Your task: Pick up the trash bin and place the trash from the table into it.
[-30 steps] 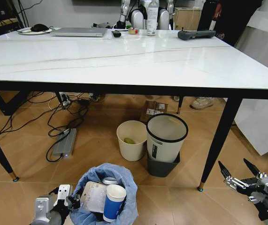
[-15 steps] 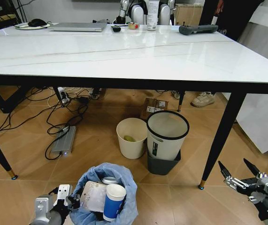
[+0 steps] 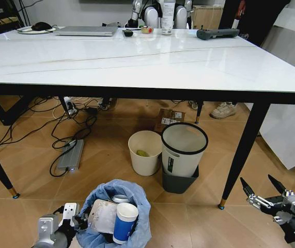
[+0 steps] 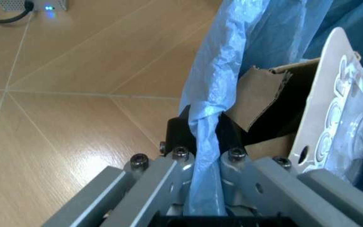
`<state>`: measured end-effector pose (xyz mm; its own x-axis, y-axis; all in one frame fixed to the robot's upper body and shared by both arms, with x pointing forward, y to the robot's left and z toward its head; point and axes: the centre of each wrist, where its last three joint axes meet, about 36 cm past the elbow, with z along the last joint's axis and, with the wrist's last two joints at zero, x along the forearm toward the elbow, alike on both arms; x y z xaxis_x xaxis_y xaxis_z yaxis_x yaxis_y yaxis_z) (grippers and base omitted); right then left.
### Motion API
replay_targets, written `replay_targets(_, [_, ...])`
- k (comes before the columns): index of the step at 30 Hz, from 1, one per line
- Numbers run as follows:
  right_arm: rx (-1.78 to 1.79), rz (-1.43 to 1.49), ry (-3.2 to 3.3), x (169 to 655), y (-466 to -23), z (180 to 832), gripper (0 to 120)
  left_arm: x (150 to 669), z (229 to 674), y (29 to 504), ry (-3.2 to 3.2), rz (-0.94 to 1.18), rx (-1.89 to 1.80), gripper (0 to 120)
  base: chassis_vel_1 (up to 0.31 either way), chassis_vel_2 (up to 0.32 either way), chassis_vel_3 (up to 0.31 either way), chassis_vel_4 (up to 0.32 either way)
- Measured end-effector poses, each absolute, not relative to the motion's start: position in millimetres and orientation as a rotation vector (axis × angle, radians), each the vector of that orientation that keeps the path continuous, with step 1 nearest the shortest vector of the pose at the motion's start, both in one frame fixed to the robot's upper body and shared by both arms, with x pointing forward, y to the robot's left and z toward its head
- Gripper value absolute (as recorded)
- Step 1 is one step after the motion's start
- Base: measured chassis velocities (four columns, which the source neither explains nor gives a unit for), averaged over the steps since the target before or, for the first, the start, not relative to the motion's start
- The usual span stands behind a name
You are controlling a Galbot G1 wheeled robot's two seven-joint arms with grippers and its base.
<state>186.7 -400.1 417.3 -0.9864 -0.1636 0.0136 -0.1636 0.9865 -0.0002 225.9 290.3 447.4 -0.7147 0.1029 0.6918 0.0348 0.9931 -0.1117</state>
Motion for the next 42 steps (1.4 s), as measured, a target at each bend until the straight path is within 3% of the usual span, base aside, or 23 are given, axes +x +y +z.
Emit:
replay_targets(17, [0.257,0.002,-3.117,187,-400,417,100,233,438,302,-2.367,0.108,-0.042,0,0.0,0.0,0.0,0.0])
replay_targets(25, [0.257,0.002,-3.117,187,-400,417,100,246,413,321,-2.277,0.125,0.045,0,0.0,0.0,0.0,0.0])
replay_targets(42, [0.257,0.002,-3.117,187,-400,417,100,247,413,319,-2.256,0.136,0.058,0,0.0,0.0,0.0,0.0])
